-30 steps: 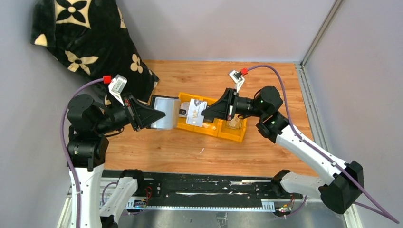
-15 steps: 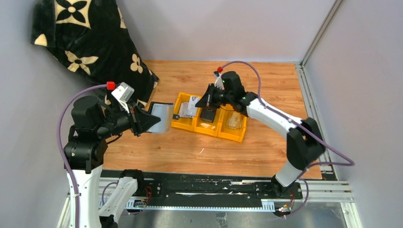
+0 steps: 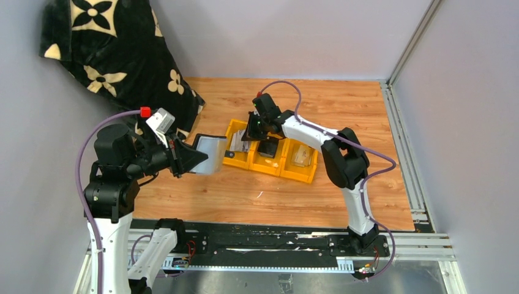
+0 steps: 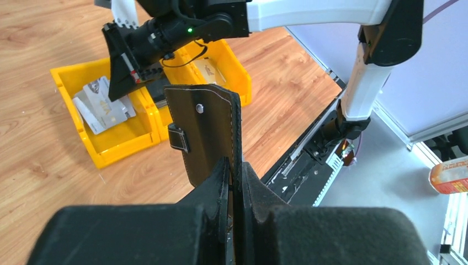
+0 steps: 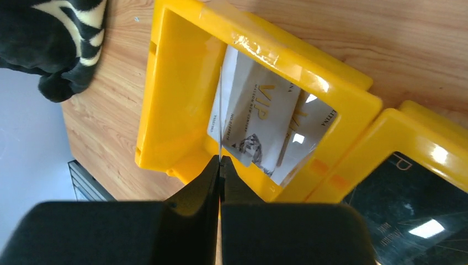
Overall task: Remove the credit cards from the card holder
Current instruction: Place the credit card in the storage box, then remove the credit card from the card holder.
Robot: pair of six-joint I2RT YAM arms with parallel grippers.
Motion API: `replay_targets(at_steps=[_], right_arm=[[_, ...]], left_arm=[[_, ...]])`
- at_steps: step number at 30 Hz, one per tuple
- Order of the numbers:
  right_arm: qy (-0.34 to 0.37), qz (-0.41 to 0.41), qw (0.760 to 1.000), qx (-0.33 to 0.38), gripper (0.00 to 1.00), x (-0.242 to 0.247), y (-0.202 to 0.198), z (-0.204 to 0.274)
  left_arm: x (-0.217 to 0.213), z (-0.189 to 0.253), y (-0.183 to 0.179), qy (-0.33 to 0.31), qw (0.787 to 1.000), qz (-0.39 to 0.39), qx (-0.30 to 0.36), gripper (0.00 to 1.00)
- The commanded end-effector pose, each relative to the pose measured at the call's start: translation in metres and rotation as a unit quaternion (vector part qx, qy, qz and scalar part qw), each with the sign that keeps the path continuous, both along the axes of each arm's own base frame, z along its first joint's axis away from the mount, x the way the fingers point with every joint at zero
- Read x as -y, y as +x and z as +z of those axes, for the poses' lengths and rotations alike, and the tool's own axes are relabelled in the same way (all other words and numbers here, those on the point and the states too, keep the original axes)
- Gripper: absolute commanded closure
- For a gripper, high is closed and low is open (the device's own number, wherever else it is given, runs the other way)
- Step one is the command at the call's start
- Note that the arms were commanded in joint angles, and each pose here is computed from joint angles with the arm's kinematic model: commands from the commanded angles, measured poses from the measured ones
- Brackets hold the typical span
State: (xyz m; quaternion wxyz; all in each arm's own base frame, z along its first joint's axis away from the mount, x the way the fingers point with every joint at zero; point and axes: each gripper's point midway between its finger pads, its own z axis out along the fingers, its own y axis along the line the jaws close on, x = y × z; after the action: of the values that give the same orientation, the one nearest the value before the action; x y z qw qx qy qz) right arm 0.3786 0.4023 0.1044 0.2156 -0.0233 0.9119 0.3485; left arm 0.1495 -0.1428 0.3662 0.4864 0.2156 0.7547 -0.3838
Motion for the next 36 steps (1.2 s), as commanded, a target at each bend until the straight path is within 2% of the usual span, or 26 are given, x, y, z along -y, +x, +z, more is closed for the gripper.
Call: replay_targets(at_steps=[1, 6, 12, 15, 20, 23, 24, 25, 26, 30, 34, 36], right_arm=[[-0.029, -0.006, 1.0, 0.008, 1.0, -0.01, 0.001, -0.003], [-0.052, -0.019, 0.998, 0.01, 1.0, -0.008, 0.002, -0.01], [-0.076, -0.037, 0.996, 0.015, 0.72, 0.002, 0.003, -0.008], [-0.08, -0.044, 0.995, 0.036, 0.58, 0.011, 0.003, 0.009], [-0.034, -0.034, 0.994, 0.099, 0.48, 0.02, -0.007, 0.076], [0.062, 0.034, 0.985, 0.155, 0.41, 0.011, -0.035, 0.135], [0.088, 0.064, 0.979, 0.17, 0.33, 0.01, -0.049, 0.147], [0.117, 0.087, 0.969, 0.199, 0.3, 0.01, -0.06, 0.172], [0.14, 0.118, 0.959, 0.217, 0.29, 0.012, -0.076, 0.188], [0.23, 0.26, 0.889, 0.298, 0.26, 0.028, -0.151, 0.246], [0.27, 0.343, 0.817, 0.376, 0.21, 0.055, -0.209, 0.291], [0.272, 0.377, 0.791, 0.397, 0.21, 0.063, -0.228, 0.306]], left_arm=[[0.004, 0.006, -0.008, -0.004, 1.0, -0.02, 0.017, 1.0], [0.004, 0.006, -0.01, -0.004, 0.999, -0.025, 0.02, 1.0], [0.006, 0.01, -0.014, -0.006, 0.999, -0.035, 0.027, 1.0], [0.007, 0.012, -0.014, -0.007, 0.999, -0.04, 0.03, 1.0], [0.01, 0.015, -0.016, -0.013, 0.998, -0.055, 0.027, 1.0], [0.014, 0.02, -0.022, -0.023, 0.996, -0.077, 0.026, 1.0], [0.016, 0.021, -0.024, -0.027, 0.996, -0.085, 0.025, 1.0], [0.017, 0.023, -0.026, -0.03, 0.995, -0.094, 0.025, 1.0], [0.019, 0.024, -0.03, -0.035, 0.994, -0.105, 0.023, 1.0], [0.027, 0.029, -0.046, -0.063, 0.986, -0.154, 0.002, 1.0], [0.031, 0.028, -0.055, -0.084, 0.979, -0.183, -0.026, 1.0], [0.032, 0.028, -0.059, -0.092, 0.976, -0.196, -0.036, 1.0]])
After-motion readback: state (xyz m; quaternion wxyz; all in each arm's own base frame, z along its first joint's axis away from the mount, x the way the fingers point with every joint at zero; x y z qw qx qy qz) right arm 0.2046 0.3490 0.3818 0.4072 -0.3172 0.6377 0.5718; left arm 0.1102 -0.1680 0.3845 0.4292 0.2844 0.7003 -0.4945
